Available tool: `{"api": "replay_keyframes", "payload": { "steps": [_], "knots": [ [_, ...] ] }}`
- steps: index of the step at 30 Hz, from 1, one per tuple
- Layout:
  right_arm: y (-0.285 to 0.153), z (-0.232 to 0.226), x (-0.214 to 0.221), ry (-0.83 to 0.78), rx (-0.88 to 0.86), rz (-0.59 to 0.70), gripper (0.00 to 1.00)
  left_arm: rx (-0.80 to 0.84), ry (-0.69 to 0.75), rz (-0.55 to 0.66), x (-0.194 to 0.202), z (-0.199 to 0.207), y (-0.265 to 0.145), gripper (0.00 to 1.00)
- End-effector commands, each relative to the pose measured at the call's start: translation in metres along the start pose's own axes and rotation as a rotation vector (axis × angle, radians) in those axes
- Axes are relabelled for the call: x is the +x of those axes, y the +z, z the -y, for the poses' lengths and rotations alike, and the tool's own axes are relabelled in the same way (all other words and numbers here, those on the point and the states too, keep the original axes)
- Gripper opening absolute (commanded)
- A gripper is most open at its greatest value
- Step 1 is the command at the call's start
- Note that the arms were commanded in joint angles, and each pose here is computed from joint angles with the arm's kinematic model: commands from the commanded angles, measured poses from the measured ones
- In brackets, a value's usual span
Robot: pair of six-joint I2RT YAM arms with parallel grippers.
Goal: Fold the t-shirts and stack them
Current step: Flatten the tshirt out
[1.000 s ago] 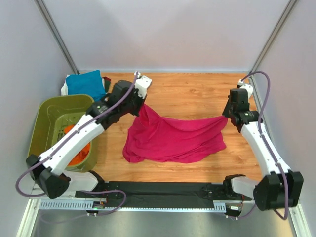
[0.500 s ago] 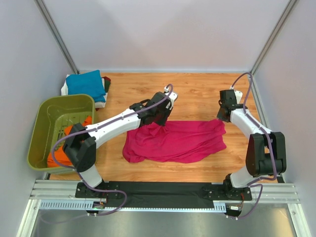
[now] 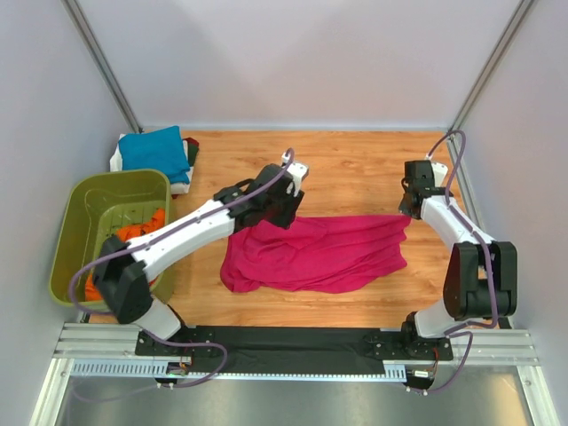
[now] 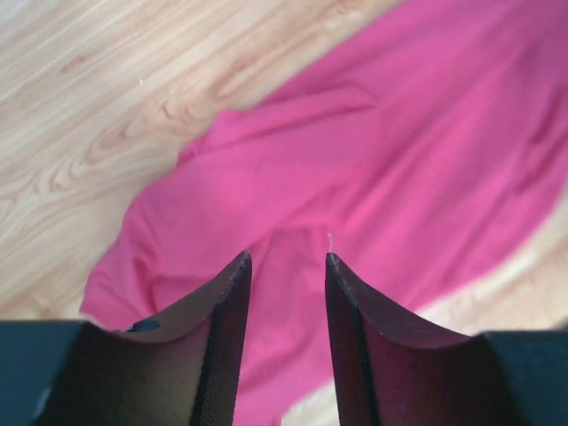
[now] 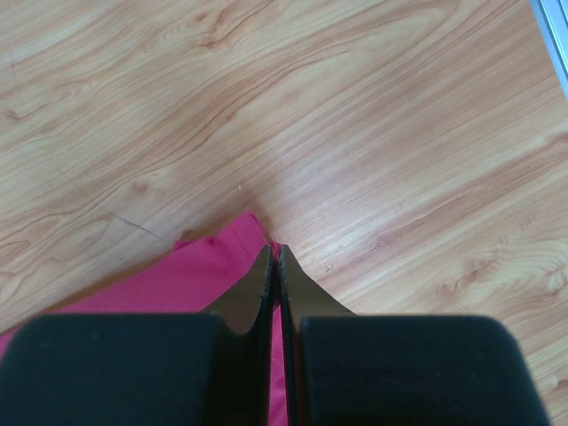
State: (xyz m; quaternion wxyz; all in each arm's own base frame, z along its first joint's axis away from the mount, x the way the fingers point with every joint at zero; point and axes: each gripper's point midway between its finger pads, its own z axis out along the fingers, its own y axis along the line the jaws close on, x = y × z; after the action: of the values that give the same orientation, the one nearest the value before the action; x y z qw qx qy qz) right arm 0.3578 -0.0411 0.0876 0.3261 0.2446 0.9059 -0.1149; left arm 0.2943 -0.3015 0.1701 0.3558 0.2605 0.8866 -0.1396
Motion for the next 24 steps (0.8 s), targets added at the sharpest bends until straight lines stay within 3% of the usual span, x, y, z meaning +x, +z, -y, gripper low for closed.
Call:
{"api": "replay_keyframes", "payload": {
  "steps": [1,3,4,6,8,10,11,16,24],
  "knots": [
    [-0.018,0.001,-0.030,0.056,-0.019,0.101,0.00,0.133,0.017,0.157,-0.018,0.014,-0.063,0.47],
    [-0.022,0.002,-0.029,0.058,-0.027,0.104,0.00,0.102,-0.022,0.194,-0.006,0.003,-0.077,0.54],
    [-0.021,0.003,-0.025,0.055,-0.025,0.097,0.00,0.059,-0.046,0.204,-0.002,-0.005,-0.079,0.68],
    [-0.023,0.003,-0.022,0.058,-0.036,0.093,0.00,-0.124,-0.130,0.189,0.012,-0.041,-0.074,0.83],
    [-0.024,0.003,-0.017,0.063,-0.044,0.084,0.00,-0.225,-0.304,0.080,0.025,-0.076,-0.059,0.83],
    [-0.025,0.003,-0.015,0.067,-0.050,0.080,0.00,-0.199,-0.485,-0.003,0.027,-0.090,-0.048,0.73],
    [-0.025,0.004,-0.013,0.066,-0.049,0.080,0.00,-0.177,-0.514,-0.048,0.033,-0.087,-0.035,0.71],
    [-0.022,0.005,-0.009,0.053,-0.041,0.069,0.00,-0.216,-0.619,0.008,0.015,-0.094,-0.007,0.71],
    [-0.014,-0.002,-0.009,0.057,-0.057,0.055,0.00,-0.369,-0.839,-0.077,0.046,-0.105,0.033,0.78]
  ]
}}
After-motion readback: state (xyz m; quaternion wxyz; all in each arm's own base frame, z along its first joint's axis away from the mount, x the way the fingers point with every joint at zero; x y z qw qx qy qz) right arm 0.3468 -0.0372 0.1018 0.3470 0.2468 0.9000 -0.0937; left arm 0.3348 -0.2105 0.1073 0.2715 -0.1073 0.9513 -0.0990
